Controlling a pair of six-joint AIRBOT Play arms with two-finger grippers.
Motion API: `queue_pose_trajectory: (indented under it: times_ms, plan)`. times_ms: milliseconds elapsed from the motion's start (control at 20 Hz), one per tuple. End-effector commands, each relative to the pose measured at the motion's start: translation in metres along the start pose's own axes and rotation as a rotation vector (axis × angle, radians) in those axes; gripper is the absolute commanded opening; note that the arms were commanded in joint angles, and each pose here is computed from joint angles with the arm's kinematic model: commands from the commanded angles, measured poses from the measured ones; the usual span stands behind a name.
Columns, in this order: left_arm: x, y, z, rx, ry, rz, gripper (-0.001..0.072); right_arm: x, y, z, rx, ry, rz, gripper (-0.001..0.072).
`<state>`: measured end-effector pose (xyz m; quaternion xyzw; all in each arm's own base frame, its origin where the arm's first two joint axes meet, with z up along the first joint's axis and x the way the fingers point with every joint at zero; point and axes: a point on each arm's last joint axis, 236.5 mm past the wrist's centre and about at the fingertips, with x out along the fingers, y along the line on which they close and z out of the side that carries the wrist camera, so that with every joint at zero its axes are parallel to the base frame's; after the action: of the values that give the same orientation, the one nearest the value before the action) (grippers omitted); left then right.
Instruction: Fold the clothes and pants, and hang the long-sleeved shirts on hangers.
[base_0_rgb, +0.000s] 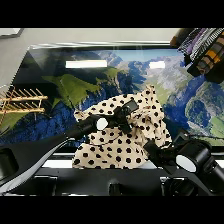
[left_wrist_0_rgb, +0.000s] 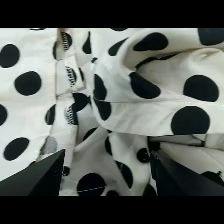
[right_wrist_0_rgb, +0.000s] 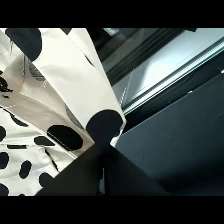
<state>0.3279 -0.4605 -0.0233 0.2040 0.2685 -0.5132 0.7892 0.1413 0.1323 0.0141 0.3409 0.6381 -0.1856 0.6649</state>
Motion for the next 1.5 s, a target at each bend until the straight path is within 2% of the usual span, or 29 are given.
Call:
queue_pose_trajectory:
  times_ms: [0,350,500,1100,1150,1200,1250,1450]
  plan:
    - [0.009,-0.012,-0.004,-0.005,0.003,-0.015,0.0607,0.0,0.0,-0.001,-0.005,0.003,0.001,0.0036]
    - [0.019,-0.029,-0.001,0.027,0.0,-0.039,0.0607,0.0,0.0,0.0,-0.005,0.0,0.001,0.0036]
    - [0.021,-0.021,0.019,0.034,-0.067,0.015,0.0607,0.0,0.0,0.0,-0.005,0.0,0.0,0.0036]
    - [0.051,-0.013,0.032,0.023,-0.089,0.019,0.0596,0.0,0.0,-0.003,-0.011,0.011,0.001,0.0036]
    - [0.052,-0.014,0.031,0.002,-0.088,0.013,0.0495,0.0,0.0,-0.003,-0.011,0.011,0.002,0.0036]
    - [0.052,-0.015,0.031,-0.011,-0.089,0.01,0.0212,0.0,0.0,-0.003,-0.011,0.011,0.001,0.0036]
    - [0.052,-0.015,0.031,-0.01,-0.09,0.012,0.0033,0.0,-0.001,-0.003,-0.011,0.012,-0.002,0.0036]
    - [0.044,-0.001,0.04,-0.038,-0.108,0.026,0.0025,-0.001,-0.013,-0.004,-0.024,0.019,-0.052,0.0036]
